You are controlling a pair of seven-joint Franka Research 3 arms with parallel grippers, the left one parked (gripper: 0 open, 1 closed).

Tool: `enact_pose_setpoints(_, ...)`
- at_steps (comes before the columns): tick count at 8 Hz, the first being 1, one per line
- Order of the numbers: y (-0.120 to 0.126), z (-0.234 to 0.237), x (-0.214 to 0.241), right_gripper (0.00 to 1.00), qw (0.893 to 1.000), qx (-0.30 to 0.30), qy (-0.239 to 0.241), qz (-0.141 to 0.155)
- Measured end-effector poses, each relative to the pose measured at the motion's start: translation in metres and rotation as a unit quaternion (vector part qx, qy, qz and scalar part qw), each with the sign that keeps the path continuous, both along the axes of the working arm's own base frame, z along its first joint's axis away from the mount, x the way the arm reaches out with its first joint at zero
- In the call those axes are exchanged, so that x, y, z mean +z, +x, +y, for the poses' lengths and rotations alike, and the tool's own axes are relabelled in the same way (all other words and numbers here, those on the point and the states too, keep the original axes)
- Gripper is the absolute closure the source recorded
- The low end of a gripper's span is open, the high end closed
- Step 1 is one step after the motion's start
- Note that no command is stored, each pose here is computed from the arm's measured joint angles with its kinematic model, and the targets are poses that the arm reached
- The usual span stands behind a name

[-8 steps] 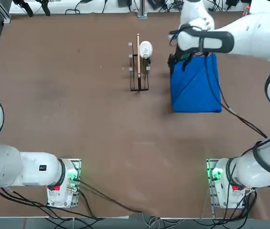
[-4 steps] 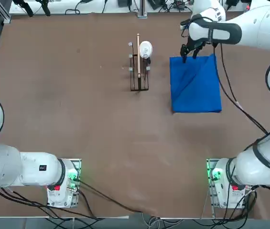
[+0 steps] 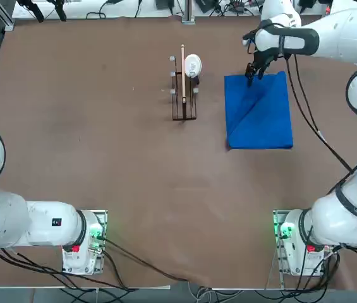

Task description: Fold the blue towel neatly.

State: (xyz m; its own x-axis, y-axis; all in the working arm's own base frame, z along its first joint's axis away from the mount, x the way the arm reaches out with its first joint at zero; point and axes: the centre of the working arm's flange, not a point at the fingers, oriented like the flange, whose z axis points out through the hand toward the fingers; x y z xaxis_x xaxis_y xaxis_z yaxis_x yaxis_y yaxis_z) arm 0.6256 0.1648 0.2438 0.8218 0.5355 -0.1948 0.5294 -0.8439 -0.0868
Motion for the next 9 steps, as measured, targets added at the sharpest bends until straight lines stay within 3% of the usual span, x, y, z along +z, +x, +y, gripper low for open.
enact_pose_setpoints(3, 0.006, -0.015, -0.012, 0.11, 0.999, 0.033, 0.009, 0.000)
enact_pose_setpoints(9, 0.000, -0.016, -0.044, 0.10, 0.999, 0.033, 0.011, 0.025)
